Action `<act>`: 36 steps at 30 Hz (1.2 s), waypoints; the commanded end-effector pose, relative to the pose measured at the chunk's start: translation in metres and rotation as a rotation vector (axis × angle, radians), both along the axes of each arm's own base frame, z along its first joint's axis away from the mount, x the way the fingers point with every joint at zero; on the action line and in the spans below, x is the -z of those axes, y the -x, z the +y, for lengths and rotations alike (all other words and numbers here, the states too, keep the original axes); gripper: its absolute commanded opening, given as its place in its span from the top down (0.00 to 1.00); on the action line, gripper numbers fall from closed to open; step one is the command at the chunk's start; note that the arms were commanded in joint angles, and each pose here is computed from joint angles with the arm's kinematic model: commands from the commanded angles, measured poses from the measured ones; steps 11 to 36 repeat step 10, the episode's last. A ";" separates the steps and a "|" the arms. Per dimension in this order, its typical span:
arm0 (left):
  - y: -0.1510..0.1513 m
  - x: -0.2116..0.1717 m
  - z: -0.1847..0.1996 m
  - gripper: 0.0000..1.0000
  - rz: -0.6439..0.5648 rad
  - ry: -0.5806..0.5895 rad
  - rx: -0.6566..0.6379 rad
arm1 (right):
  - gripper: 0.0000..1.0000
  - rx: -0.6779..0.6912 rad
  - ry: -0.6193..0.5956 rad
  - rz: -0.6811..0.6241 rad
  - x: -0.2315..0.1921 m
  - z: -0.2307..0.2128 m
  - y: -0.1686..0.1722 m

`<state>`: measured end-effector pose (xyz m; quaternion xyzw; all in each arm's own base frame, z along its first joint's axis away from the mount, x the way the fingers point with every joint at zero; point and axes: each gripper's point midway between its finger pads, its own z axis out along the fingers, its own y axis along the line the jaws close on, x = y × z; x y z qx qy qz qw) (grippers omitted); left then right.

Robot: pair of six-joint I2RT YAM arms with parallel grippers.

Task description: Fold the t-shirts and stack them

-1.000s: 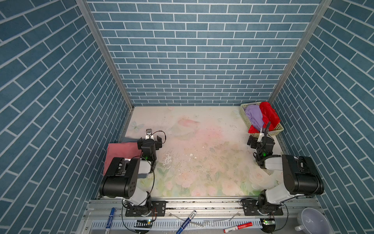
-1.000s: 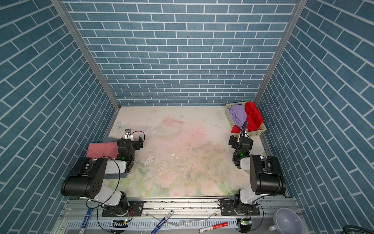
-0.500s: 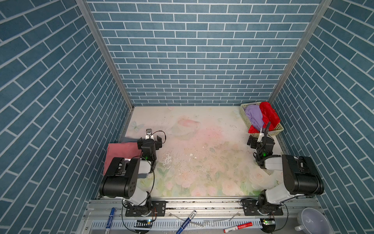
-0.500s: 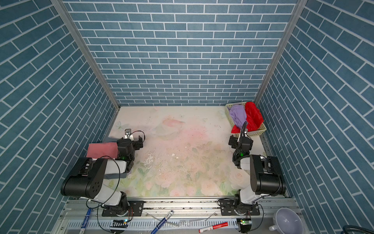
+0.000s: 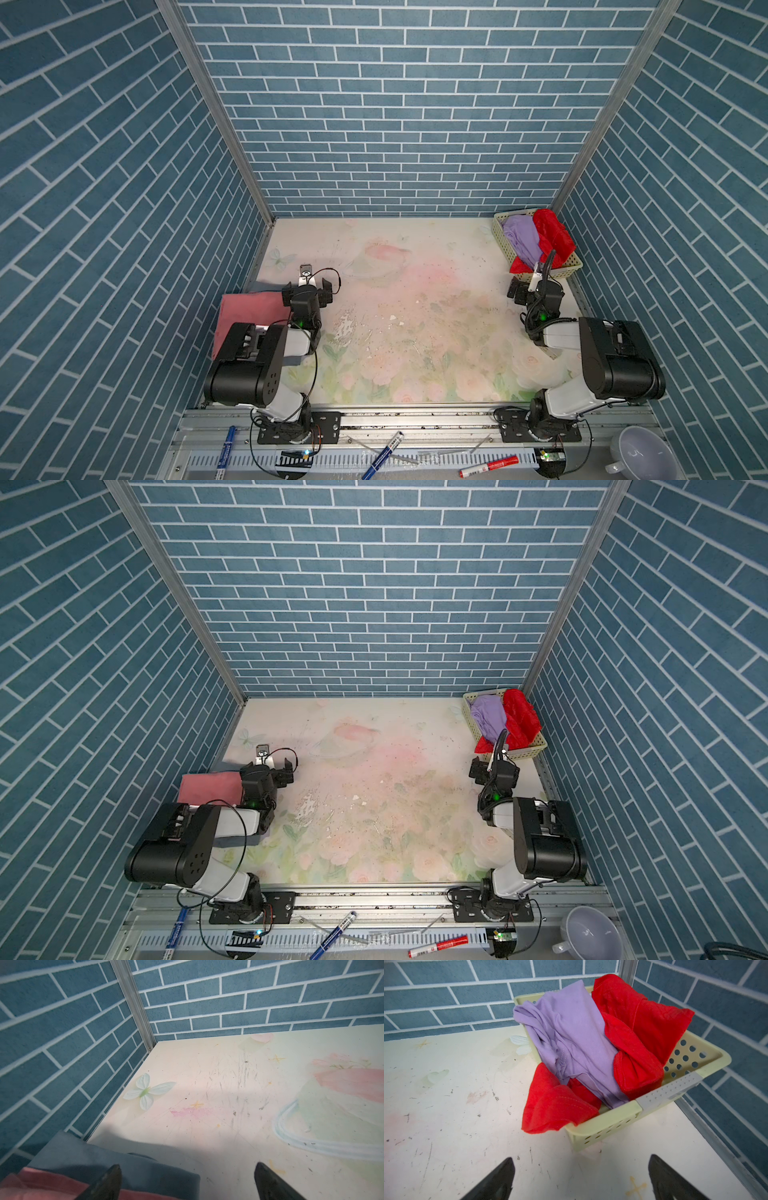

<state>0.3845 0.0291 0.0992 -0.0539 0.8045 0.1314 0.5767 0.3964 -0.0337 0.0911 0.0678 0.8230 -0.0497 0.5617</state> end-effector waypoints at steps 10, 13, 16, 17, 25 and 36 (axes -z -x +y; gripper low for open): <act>-0.003 0.001 0.002 0.00 0.009 -0.002 -0.012 | 0.01 -0.022 0.023 0.004 0.003 0.002 0.002; -0.003 0.001 0.002 0.00 0.009 -0.002 -0.012 | 0.01 -0.022 0.023 0.004 0.003 0.002 0.002; -0.003 0.001 0.002 0.00 0.009 -0.002 -0.012 | 0.01 -0.022 0.023 0.004 0.003 0.002 0.002; -0.003 0.001 0.002 0.00 0.009 -0.002 -0.012 | 0.01 -0.022 0.023 0.004 0.003 0.002 0.002; -0.003 0.001 0.002 0.00 0.009 -0.002 -0.012 | 0.01 -0.022 0.023 0.004 0.003 0.002 0.002; -0.003 0.001 0.002 0.00 0.009 -0.002 -0.012 | 0.01 -0.022 0.023 0.004 0.003 0.002 0.002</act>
